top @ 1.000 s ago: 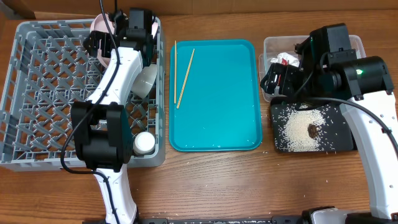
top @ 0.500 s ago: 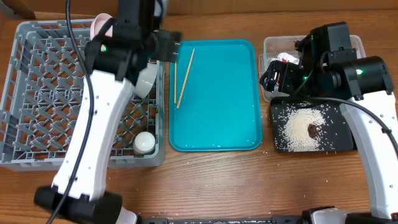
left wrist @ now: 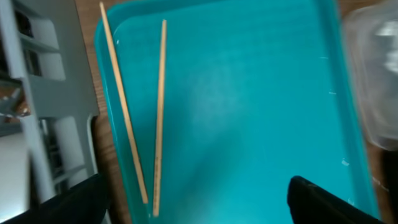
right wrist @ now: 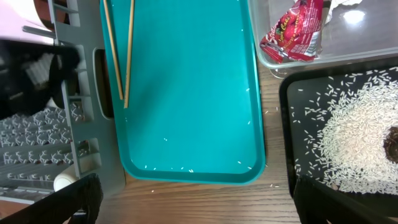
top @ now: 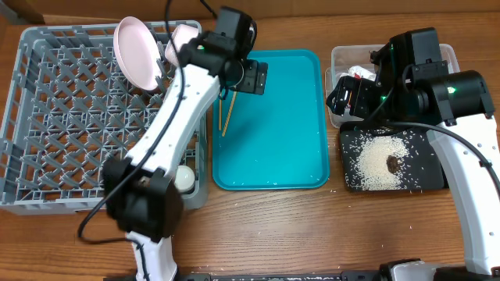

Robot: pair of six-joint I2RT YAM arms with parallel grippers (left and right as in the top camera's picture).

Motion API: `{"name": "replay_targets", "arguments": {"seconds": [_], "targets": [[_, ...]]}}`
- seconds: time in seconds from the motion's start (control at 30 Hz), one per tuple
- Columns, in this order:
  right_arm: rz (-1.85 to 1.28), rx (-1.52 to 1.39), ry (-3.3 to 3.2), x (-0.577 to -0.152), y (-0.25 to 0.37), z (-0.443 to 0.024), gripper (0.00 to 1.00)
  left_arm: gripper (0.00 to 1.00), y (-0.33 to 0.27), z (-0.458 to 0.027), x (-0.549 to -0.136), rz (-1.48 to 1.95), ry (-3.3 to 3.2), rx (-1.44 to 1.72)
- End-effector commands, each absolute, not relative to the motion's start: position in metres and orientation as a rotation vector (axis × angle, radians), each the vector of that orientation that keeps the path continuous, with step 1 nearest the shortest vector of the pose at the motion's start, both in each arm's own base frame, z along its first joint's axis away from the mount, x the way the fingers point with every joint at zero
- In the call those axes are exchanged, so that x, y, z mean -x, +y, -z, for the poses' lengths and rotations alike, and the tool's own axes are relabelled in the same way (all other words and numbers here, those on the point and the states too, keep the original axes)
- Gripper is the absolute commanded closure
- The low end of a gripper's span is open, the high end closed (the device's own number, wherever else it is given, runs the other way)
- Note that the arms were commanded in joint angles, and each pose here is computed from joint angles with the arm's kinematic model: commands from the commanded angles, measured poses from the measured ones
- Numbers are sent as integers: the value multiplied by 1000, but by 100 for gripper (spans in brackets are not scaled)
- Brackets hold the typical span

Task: Sort waste into correct bins and load items into the dishwasher
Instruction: 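Grasp a wooden chopstick on the teal tray with the left gripper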

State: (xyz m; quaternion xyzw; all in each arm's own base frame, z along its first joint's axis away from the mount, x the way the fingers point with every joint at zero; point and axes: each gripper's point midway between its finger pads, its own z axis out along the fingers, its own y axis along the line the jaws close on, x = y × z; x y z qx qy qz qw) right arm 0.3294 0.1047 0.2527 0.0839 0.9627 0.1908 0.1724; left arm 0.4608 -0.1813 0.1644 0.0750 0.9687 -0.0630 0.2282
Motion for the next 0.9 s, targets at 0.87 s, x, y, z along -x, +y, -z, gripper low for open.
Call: {"name": "replay_targets", "arguments": {"seconds": [0.87], "targets": [[-523, -231, 2739, -328, 103, -251, 0, 37, -172, -9, -475, -29, 2890, -225]]}}
